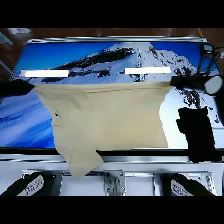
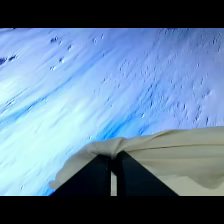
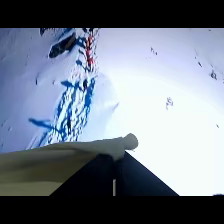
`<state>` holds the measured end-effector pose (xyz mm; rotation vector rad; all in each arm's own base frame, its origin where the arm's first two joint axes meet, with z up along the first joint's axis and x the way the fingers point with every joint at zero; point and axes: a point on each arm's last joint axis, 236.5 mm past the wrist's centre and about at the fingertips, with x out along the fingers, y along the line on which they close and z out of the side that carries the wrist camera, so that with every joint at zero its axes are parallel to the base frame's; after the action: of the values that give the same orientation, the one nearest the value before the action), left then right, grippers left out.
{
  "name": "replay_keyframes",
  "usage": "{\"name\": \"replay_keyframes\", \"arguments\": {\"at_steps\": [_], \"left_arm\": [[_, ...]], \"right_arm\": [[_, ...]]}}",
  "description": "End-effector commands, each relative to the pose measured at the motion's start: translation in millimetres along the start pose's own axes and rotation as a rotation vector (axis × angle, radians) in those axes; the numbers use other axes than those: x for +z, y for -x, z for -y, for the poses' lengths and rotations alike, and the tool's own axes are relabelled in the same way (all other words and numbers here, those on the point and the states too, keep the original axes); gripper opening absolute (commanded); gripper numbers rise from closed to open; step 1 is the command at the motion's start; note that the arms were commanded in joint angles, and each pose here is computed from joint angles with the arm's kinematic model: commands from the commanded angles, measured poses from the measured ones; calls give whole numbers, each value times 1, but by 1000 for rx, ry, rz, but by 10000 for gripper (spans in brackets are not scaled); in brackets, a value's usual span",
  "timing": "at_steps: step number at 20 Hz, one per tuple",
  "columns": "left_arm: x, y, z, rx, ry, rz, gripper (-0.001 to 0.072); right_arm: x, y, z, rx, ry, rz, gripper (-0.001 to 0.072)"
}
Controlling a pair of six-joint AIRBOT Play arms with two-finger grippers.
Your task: Fold the shirts.
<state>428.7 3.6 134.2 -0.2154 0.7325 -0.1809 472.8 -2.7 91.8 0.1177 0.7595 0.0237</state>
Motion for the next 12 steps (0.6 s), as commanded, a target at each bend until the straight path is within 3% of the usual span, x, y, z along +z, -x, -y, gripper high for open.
{"name": "replay_keyframes", "arguments": {"at_steps": [1, 5, 12], "left_arm": [[27, -87, -18, 16, 140, 163, 37], [11, -155, -27, 52, 251, 195, 37], [-35, -202, -1, 28, 203, 82, 38]], "right_arm": [[13, -87, 13, 1, -127, 152, 61], [10, -132, 33, -48, -138, 240, 61], [-19, -152, 34, -49, -143, 149, 61]]}}
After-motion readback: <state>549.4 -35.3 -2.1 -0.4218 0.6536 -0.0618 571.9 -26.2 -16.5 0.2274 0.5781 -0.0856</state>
